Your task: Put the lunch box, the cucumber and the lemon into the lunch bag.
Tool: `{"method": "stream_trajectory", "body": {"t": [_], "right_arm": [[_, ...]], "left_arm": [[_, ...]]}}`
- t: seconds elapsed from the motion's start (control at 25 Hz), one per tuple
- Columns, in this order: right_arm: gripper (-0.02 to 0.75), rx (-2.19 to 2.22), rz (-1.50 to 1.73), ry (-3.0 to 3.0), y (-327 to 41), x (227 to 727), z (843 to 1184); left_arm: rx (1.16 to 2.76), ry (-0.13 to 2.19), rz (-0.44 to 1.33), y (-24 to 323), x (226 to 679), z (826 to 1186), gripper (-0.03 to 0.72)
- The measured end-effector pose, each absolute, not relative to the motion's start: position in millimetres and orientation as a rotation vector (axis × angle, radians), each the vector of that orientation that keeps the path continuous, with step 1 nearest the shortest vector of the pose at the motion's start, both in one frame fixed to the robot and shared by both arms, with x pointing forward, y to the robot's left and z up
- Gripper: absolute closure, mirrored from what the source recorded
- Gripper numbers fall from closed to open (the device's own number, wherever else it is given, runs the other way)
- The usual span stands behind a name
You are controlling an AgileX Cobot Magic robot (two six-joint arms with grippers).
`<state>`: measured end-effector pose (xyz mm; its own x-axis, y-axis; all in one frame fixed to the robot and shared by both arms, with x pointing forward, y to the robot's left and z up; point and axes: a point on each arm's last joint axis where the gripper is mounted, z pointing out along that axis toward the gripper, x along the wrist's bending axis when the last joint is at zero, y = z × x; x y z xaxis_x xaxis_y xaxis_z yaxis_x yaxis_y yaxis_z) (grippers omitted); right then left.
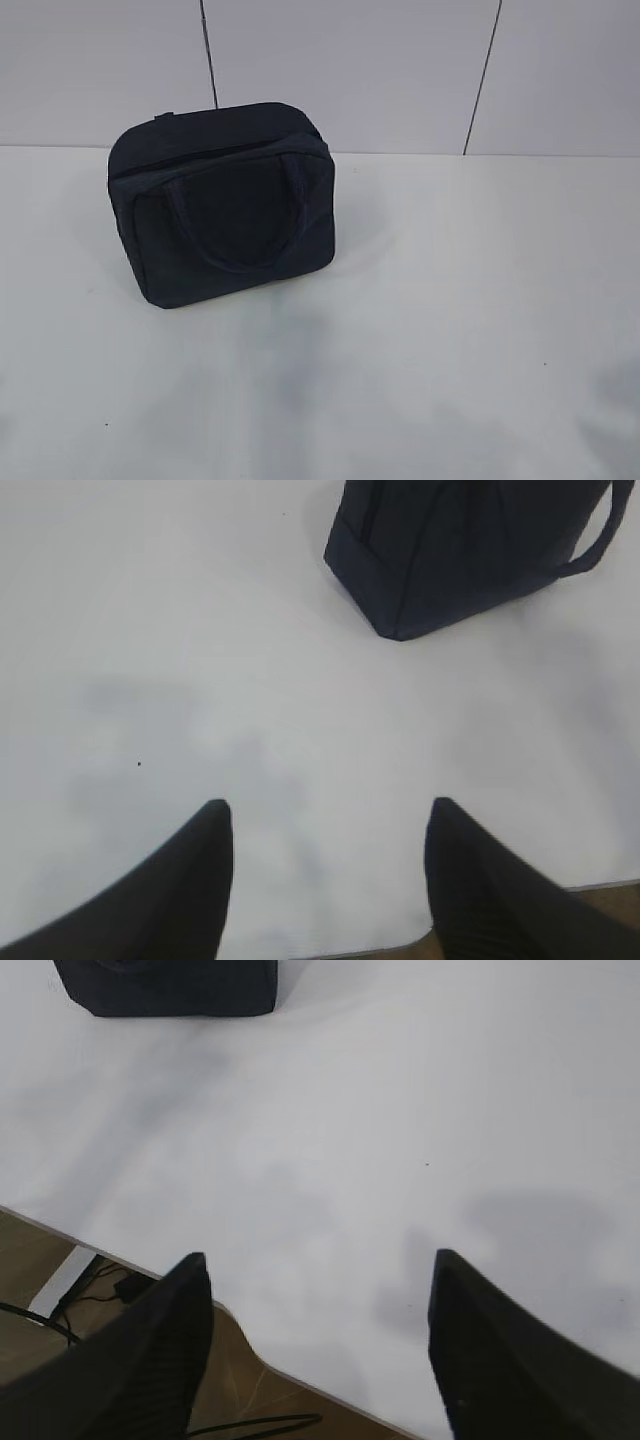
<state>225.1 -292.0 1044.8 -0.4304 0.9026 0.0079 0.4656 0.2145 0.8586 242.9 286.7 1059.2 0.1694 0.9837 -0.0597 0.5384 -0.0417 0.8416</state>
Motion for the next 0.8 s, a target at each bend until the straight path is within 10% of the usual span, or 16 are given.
{"method": "stream_trajectory", "body": {"t": [0.8], "right_arm": [[0.275,1.348,1.101,1.919,-297.7,227.3,1044.2]], "left_arm": [[1.666,1.496,0.739,288.2,243.2,1058.5,0.264]]}}
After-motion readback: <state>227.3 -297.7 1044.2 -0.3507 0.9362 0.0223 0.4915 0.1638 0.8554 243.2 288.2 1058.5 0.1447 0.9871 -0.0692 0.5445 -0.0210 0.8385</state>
